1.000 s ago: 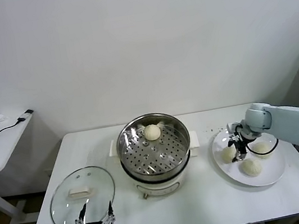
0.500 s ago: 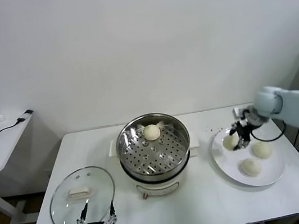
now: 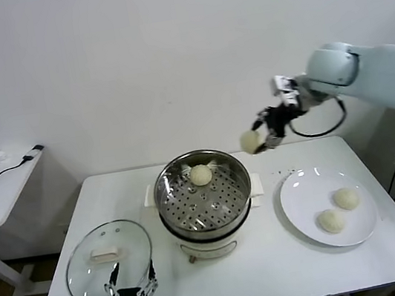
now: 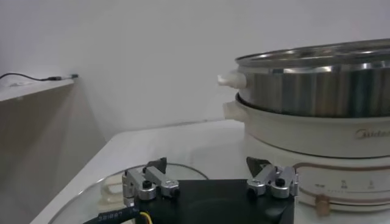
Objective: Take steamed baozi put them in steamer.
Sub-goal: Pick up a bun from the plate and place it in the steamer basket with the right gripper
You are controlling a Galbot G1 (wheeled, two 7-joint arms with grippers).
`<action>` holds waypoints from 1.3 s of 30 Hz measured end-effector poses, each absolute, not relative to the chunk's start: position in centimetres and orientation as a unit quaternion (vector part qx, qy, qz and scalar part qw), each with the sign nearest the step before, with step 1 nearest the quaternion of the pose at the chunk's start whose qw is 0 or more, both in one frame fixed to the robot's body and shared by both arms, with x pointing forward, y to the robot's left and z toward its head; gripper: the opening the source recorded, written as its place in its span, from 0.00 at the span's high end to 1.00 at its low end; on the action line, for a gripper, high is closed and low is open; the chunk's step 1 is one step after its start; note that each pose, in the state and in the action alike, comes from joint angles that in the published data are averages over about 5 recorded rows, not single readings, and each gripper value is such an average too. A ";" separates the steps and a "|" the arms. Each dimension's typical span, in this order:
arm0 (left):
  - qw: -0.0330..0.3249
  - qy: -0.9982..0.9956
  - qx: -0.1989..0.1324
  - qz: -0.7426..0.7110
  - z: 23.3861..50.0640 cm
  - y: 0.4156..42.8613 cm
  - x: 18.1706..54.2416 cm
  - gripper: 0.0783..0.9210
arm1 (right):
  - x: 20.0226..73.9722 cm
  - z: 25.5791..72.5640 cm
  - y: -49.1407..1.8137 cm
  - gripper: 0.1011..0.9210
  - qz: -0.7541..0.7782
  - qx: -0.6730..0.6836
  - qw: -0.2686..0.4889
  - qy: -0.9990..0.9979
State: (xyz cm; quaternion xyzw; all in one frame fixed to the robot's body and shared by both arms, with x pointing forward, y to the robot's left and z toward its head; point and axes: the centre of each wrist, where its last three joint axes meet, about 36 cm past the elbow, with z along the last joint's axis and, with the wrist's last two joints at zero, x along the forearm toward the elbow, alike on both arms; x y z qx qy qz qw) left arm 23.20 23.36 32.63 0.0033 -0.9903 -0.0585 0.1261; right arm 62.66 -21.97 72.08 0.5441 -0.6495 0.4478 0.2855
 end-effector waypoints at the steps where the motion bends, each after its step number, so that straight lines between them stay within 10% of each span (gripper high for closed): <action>1: 0.126 -0.990 0.003 -0.059 32.7 23.4 23.2 0.12 | 62.5 72.0 -20.8 0.33 0.447 0.549 0.285 -0.646; 19: 0.127 -0.990 0.004 -0.059 32.9 23.4 22.9 0.12 | 62.9 63.9 -6.3 0.33 0.476 0.571 0.312 -0.592; 39: 0.131 -0.990 0.006 -0.059 32.5 23.7 23.5 0.12 | 64.4 57.1 -1.4 0.27 0.482 0.563 0.319 -0.591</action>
